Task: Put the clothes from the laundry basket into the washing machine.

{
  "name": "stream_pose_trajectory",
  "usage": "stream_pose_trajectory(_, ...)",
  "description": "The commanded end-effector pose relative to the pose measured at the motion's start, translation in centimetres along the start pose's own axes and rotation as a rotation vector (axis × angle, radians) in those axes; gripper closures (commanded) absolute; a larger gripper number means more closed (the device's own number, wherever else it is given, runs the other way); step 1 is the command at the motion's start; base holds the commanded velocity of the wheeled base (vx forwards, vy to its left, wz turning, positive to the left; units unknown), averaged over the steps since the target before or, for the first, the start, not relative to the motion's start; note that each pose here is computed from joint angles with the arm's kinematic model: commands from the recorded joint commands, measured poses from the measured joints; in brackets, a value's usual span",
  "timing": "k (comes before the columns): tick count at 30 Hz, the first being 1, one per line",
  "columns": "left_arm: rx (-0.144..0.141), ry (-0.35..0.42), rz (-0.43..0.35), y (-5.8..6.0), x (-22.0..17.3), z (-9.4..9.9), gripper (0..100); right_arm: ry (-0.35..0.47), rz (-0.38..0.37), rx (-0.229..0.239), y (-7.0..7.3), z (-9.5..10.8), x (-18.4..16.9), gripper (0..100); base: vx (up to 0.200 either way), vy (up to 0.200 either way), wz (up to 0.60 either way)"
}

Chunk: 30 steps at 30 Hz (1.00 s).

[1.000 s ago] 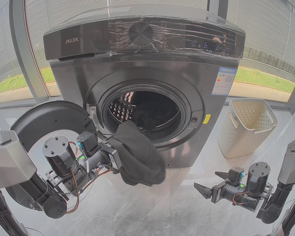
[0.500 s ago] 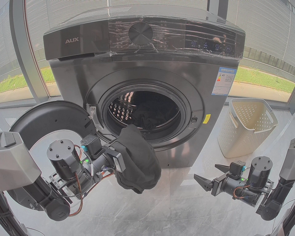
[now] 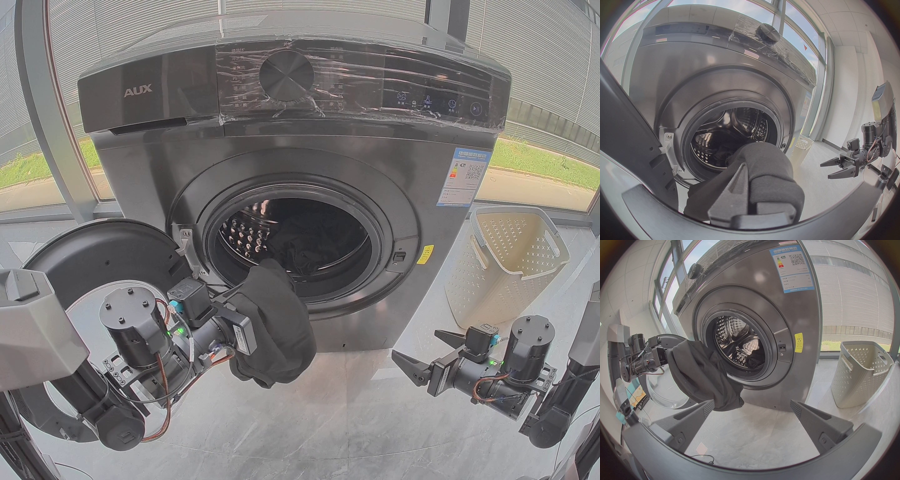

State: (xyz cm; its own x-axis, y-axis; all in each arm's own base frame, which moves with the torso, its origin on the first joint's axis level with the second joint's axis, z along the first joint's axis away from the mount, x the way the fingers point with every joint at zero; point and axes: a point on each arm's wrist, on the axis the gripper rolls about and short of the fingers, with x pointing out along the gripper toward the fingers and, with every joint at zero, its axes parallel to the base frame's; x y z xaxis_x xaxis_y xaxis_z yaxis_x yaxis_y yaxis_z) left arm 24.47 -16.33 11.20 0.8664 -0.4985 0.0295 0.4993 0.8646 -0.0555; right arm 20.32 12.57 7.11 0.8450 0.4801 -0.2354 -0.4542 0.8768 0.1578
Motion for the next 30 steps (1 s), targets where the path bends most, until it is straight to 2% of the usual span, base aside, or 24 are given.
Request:
stream_pose_trajectory(1,0.000,0.003,0.001,0.0,0.1,-0.1,100,0.002,0.002,0.000,0.0,0.0,0.0,0,0.200,0.000,0.00)
stream_pose_trajectory(5,0.003,0.007,-0.002,-0.1,0.0,-0.2,100,0.005,0.003,0.000,0.1,-0.1,0.0,0,0.200,0.000,0.00)
stream_pose_trajectory(14,0.002,0.013,-0.002,-0.1,0.0,-0.3,100,0.007,0.007,0.000,0.2,-0.2,0.0,0,0.000,0.000,0.00)
stream_pose_trajectory(17,0.002,0.016,-0.006,-0.2,0.0,-0.4,100,0.009,0.010,-0.001,0.3,-0.2,-0.1,0,0.200,0.000,0.00)
stream_pose_trajectory(20,0.001,0.026,-0.013,-0.4,0.0,-0.7,100,0.010,0.017,-0.003,0.4,-0.2,-0.1,0,0.200,0.000,0.00)
stream_pose_trajectory(26,0.000,0.028,-0.019,-1.2,0.0,-0.8,100,0.014,0.019,-0.004,0.5,-0.3,-0.2,0,0.000,0.000,0.00)
stream_pose_trajectory(30,-0.002,0.030,-0.033,-1.7,0.1,-0.9,100,0.011,0.021,-0.007,1.1,-0.3,-0.3,0,0.000,0.000,0.00)
